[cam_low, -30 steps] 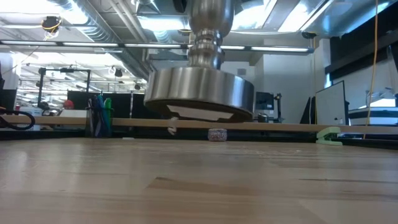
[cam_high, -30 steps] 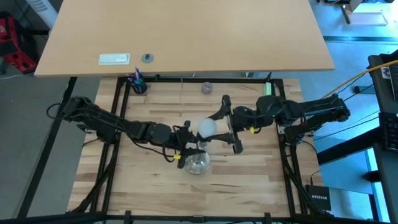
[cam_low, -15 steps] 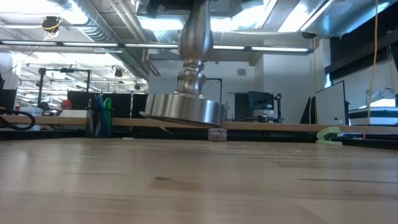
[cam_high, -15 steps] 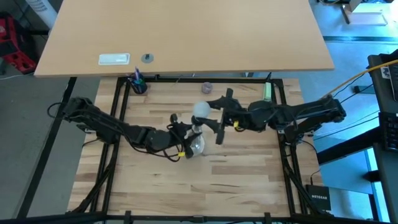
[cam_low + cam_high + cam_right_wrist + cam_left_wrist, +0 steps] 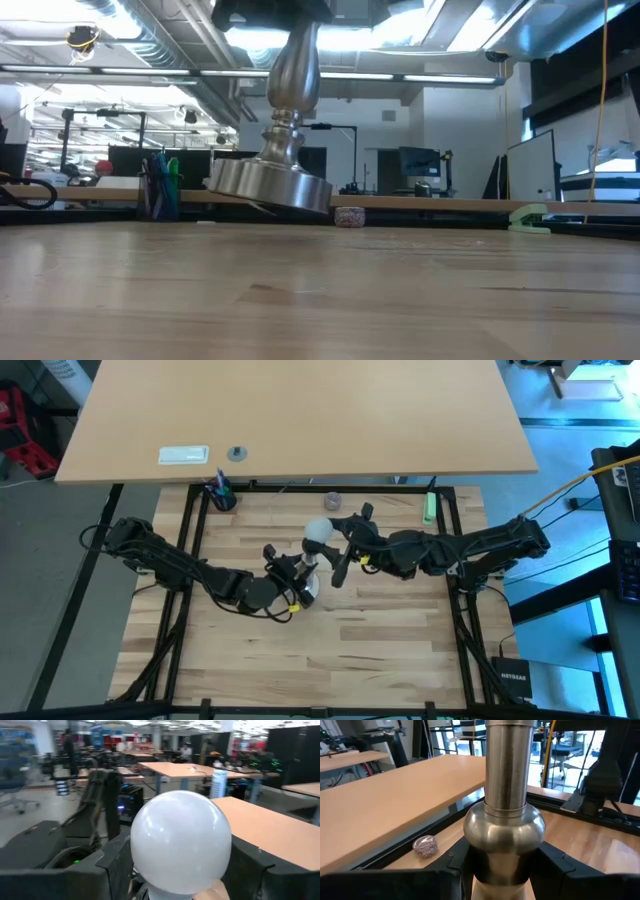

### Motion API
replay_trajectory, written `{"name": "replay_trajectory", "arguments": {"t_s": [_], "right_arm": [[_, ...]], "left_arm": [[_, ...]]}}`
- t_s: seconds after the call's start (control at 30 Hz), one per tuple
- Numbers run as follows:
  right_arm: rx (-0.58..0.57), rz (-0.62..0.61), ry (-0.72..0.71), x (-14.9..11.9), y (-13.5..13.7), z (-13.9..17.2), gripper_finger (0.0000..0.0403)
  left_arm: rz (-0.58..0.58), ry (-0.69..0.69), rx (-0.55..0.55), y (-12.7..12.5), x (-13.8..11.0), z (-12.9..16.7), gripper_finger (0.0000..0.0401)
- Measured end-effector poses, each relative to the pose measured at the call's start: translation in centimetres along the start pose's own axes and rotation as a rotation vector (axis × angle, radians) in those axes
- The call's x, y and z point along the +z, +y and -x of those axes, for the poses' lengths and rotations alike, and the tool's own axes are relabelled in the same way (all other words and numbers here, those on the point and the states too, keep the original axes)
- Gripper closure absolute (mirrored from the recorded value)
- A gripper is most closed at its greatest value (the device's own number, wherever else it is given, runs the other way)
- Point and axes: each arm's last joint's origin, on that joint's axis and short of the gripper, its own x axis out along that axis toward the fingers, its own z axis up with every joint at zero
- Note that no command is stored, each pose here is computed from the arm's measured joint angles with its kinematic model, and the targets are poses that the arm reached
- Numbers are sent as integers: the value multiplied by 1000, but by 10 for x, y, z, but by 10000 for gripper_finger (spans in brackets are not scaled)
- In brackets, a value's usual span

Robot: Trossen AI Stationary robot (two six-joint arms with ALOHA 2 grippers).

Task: Screw lightbulb
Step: Insert the lightbulb into the silver lamp

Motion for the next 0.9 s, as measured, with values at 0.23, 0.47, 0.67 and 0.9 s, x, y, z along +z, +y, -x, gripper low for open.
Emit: {"name": "replay_trajectory", "arguments": {"t_s": [0.23,0.47,0.67,0.9], "right_arm": [[125,62,64,1,-2,19,34],[238,46,55,43,-34,83,30],[372,42,32,54,-47,104,55],[590,76,-1,48,-25,86,61]], "left_arm": [[55,-19,-24,1,10,2,277],[1,-3,-170,4,15,4,277],[-49,-11,-638,-1,19,-2,277],[11,22,-931,1,20,-8,277]]}}
